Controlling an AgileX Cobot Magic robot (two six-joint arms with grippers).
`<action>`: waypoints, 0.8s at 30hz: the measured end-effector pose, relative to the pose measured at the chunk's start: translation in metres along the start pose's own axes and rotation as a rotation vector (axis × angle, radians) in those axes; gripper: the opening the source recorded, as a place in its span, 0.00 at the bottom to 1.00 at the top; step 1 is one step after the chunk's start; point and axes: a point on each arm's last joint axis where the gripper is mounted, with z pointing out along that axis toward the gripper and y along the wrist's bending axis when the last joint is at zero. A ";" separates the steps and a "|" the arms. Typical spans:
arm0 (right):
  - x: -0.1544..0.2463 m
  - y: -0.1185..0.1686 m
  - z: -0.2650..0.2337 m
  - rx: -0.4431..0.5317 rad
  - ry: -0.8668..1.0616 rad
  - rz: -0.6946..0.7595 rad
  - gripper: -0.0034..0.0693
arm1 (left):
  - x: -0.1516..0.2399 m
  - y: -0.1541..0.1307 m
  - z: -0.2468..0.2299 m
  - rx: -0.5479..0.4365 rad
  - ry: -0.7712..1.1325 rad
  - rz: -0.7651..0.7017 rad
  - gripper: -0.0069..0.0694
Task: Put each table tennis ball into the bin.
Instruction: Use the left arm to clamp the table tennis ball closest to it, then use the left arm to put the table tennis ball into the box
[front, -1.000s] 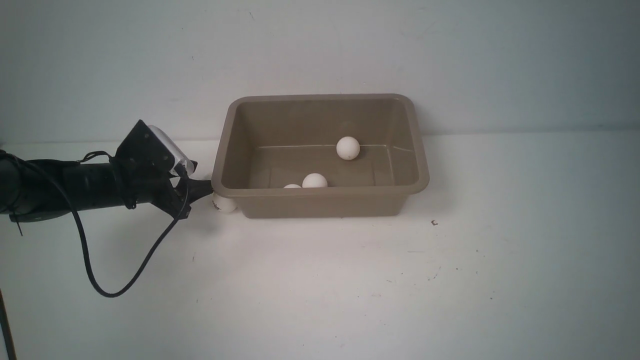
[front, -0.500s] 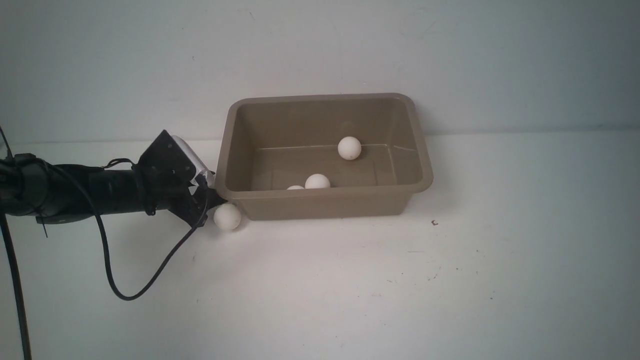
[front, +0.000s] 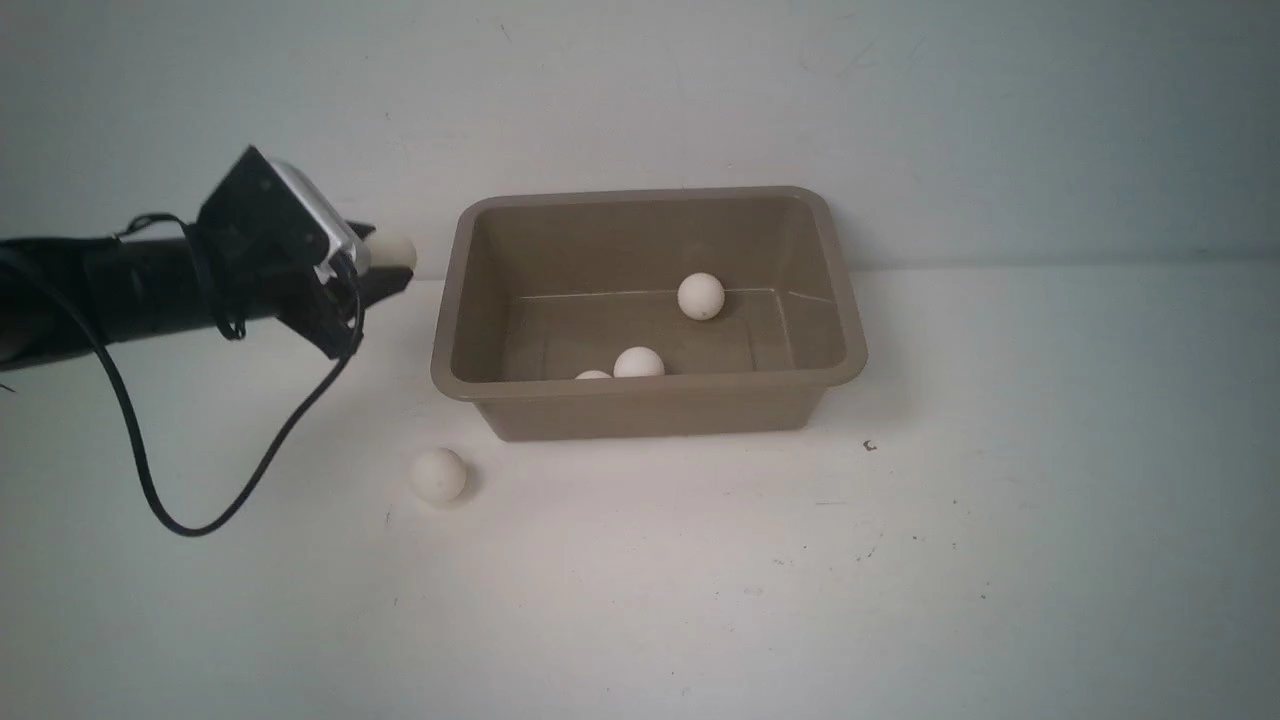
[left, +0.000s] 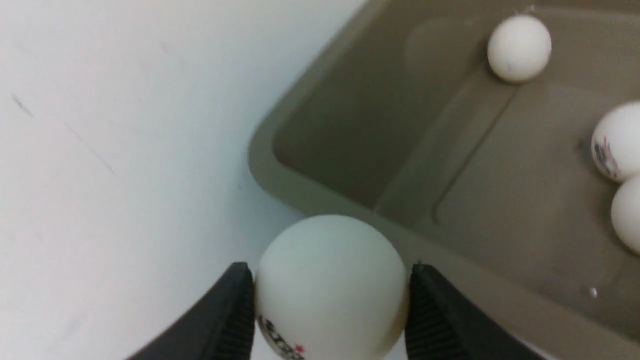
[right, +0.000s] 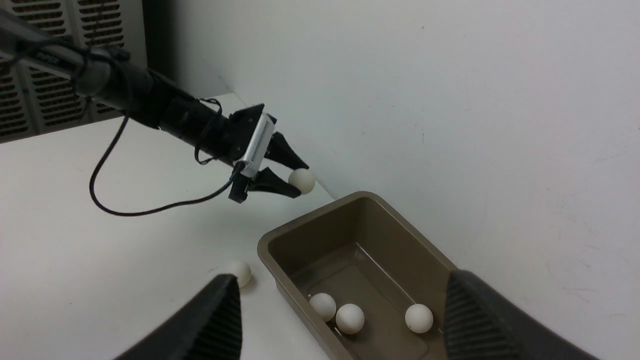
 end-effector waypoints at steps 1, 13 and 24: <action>0.000 0.000 0.000 -0.001 -0.002 0.001 0.73 | -0.009 -0.002 -0.001 0.016 -0.035 0.011 0.54; -0.003 0.001 0.000 -0.011 -0.033 0.017 0.73 | -0.058 -0.054 0.080 0.174 -0.089 -0.021 0.56; -0.005 0.003 0.000 -0.030 -0.051 0.032 0.73 | -0.077 -0.032 0.075 -0.001 0.042 -0.341 0.99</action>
